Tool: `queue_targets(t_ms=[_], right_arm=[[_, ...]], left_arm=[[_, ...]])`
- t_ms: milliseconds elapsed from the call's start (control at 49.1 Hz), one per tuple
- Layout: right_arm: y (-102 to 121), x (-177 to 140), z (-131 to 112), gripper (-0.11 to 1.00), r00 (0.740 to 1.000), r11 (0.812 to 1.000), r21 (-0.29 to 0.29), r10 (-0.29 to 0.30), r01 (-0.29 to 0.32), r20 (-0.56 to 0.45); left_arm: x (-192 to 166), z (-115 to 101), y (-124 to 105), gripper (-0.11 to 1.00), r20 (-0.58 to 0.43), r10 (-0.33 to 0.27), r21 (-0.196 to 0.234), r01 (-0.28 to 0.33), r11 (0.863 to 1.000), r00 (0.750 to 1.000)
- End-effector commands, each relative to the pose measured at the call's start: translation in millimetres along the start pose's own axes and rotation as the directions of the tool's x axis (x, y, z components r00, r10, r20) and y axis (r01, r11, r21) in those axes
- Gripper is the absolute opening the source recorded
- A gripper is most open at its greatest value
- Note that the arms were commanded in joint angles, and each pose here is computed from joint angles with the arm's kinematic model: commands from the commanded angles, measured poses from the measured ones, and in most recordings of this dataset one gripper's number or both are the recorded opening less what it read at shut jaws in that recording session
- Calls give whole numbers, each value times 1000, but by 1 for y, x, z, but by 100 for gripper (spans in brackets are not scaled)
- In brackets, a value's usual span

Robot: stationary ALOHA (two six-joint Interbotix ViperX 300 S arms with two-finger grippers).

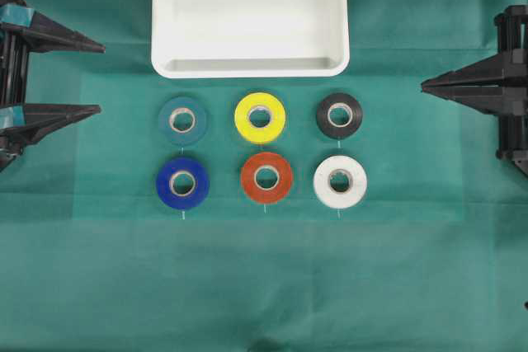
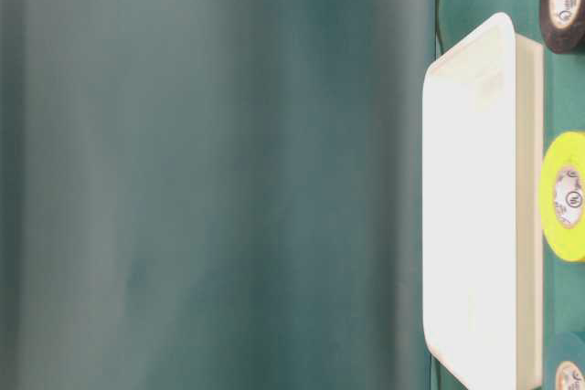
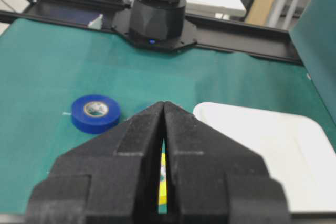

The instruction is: Place the tape from the fixed location into the white case.

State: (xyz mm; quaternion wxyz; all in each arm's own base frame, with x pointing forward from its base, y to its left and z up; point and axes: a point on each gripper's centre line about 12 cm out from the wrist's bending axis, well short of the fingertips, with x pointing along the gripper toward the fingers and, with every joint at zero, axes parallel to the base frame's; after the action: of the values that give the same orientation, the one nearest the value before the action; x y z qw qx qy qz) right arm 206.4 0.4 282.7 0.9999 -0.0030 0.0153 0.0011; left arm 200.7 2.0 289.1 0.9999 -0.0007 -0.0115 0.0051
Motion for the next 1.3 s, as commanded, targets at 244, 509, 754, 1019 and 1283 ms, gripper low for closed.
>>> queue_targets(t_ms=[244,509,754,1019,1283], right_arm=[[0,2,10,1,1000,1000,-3,-1,1,20],[0,2,10,1,1000,1000,-3,-1,1,20],[0,2,9,1,1000,1000,-3,-1,1,17],[0,3,10,1,1000,1000,-3,-1,1,18],[0,3,10,1,1000,1000,-5,-1,1,14]], left_arm=[[3,11,7,97,25,34,-4,-34,999,999],[8,10,7,97,15,34,-7,-34,999,999],[36,13,8,97,-17,35,-1,-35,999,999],[73,23,9,97,-12,35,1,-35,999,999],[118,24,11,97,-51,35,4,-35,999,998]])
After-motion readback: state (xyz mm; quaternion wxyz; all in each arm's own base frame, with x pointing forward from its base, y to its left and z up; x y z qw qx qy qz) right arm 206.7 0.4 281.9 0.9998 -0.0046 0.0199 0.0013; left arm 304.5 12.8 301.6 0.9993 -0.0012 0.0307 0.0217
